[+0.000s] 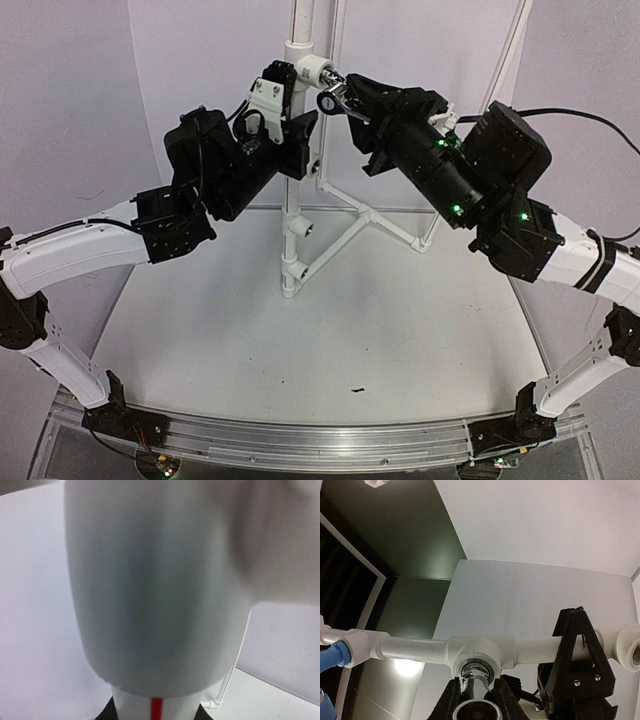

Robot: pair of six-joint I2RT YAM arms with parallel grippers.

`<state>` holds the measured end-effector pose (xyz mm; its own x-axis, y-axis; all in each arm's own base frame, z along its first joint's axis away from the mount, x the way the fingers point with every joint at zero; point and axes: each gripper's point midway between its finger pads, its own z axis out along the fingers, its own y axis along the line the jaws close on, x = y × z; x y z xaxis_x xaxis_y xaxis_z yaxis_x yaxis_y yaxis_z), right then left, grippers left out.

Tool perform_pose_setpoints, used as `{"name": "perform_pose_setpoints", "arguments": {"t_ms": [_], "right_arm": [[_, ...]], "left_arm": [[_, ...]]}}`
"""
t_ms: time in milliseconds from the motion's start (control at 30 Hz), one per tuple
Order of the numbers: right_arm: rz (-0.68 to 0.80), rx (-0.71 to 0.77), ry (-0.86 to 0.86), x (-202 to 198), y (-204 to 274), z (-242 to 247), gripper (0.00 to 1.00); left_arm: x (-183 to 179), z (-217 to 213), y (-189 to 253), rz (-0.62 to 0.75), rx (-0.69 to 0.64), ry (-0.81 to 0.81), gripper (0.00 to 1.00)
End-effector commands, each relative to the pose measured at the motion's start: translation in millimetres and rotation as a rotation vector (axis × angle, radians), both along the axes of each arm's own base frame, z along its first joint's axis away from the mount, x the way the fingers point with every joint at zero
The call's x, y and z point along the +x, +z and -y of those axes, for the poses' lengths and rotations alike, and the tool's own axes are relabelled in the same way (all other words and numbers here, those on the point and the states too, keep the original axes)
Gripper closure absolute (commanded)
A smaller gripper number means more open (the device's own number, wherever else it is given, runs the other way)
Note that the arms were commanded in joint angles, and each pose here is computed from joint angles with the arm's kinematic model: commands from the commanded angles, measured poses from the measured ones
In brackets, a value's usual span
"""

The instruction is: Install the water faucets

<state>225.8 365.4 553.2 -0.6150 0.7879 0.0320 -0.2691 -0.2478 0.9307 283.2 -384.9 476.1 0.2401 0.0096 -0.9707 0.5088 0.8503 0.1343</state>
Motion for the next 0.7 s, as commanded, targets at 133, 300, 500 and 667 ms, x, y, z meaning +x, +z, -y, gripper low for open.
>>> {"name": "perform_pose_setpoints", "arguments": {"t_ms": [133,300,500,667], "right_arm": [[-0.059,0.091,-0.109,18,11,29,0.88],[0.014,0.044,-0.124,14,24,31,0.71],[0.051,-0.025,-0.136,12,18,30,0.59],[0.065,-0.065,-0.129,12,12,24,0.75]], "left_arm": [[7,19,-176,-0.333,0.335,0.045,1.0],[8,18,-171,-0.336,0.314,0.049,1.0],[13,11,-161,-0.356,0.262,0.054,1.0],[13,8,-156,-0.361,0.252,0.056,1.0]]}}
